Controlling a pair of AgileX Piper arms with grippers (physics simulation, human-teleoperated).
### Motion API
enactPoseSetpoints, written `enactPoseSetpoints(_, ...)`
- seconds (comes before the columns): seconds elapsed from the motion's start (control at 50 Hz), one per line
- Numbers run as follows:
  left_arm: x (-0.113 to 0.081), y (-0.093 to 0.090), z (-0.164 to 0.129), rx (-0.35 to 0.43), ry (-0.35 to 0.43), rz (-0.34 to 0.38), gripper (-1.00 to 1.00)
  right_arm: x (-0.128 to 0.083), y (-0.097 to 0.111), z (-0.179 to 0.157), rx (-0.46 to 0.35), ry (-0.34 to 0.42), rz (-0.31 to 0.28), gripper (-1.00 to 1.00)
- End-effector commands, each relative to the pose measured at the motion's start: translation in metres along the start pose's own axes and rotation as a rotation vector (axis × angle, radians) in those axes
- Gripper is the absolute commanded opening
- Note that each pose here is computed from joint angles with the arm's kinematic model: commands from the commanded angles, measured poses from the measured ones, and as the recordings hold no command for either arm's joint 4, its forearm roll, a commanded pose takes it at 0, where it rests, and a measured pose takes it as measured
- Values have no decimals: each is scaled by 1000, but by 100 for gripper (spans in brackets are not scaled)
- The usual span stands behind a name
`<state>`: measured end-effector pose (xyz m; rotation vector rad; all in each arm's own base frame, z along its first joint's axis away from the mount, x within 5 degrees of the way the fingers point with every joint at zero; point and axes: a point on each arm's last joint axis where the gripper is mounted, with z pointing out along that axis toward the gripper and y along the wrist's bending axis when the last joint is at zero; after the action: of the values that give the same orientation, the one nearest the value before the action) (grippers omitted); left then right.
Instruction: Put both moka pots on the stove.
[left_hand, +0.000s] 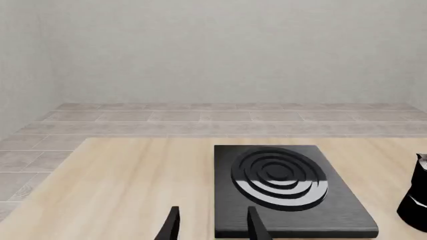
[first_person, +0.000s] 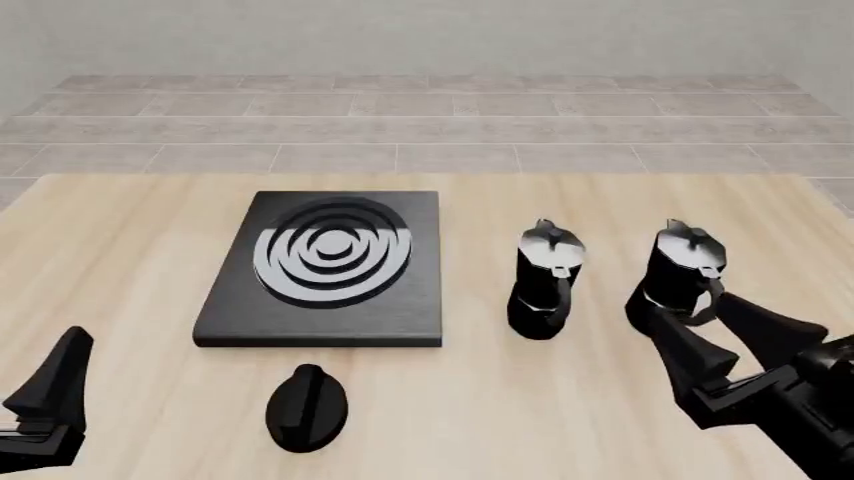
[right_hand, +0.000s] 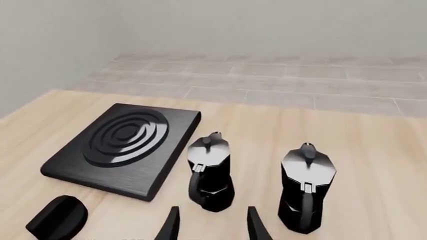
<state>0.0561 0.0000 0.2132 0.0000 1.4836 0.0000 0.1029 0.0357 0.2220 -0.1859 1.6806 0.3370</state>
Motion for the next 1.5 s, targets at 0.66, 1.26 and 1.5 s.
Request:
enactPoseSetpoints(0.66,0,0,0,0,0,0,100,18,16,53,-105,52,-58,100)
enactPoseSetpoints(1.26,0,0,0,0,0,0,100,41,12,72,-87,80,-60,100)
enactPoseSetpoints(1.5,0,0,0,0,0,0,100,39,15,80,-98,69,-75,100)
